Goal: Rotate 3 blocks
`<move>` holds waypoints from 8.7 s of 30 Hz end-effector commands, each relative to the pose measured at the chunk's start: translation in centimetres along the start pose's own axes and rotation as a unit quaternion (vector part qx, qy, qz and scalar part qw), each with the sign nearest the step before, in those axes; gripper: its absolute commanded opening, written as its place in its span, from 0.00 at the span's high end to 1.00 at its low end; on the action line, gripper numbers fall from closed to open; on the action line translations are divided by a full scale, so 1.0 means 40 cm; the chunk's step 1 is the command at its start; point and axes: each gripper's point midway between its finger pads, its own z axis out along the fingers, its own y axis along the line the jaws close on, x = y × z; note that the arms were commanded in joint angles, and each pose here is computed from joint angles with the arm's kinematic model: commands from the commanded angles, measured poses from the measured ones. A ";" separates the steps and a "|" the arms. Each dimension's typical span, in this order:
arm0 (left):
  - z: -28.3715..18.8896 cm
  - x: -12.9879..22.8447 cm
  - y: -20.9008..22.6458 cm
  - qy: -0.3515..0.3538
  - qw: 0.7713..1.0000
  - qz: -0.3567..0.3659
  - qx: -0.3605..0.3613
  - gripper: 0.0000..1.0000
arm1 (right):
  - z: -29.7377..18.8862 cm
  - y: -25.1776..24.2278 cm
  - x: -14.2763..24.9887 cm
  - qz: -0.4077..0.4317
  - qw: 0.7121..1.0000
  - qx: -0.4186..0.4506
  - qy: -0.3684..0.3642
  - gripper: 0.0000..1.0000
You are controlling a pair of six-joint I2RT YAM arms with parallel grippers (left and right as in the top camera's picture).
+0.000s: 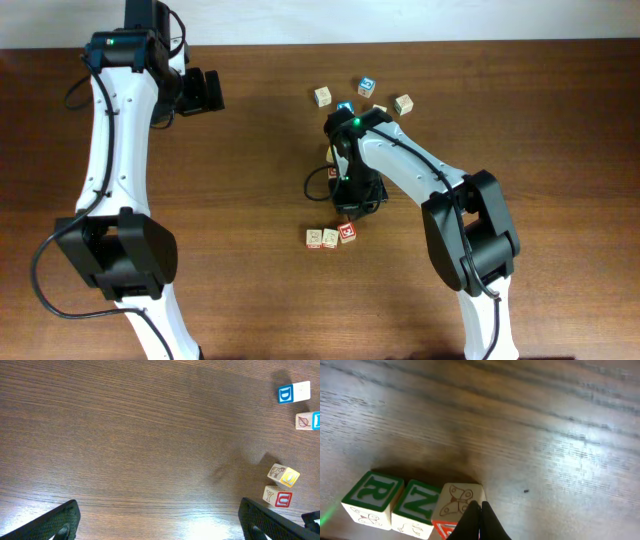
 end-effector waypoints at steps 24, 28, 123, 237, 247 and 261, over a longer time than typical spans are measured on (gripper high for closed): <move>0.003 0.005 0.008 0.003 1.000 0.001 -0.005 0.01 | 0.018 0.034 0.036 -0.007 1.000 0.013 0.019 0.95; 0.003 0.005 0.008 0.003 1.000 0.001 -0.005 0.01 | -0.011 0.034 0.008 -0.005 1.000 0.004 -0.002 0.96; 0.375 0.703 -0.342 0.309 0.930 0.117 0.165 1.00 | 0.055 0.023 0.075 0.078 0.980 -0.174 -0.066 0.96; 0.364 0.598 -0.359 0.250 0.928 0.167 0.220 1.00 | 0.002 -0.002 -0.020 0.090 0.961 -0.225 -0.132 0.96; 0.364 0.598 -0.359 0.250 0.928 0.167 0.220 1.00 | 0.004 -0.003 -0.016 0.089 0.962 -0.223 -0.129 0.96; 0.366 0.597 -0.355 0.249 0.929 0.168 0.217 1.00 | 0.011 -0.010 -0.004 0.087 0.965 -0.216 -0.120 0.96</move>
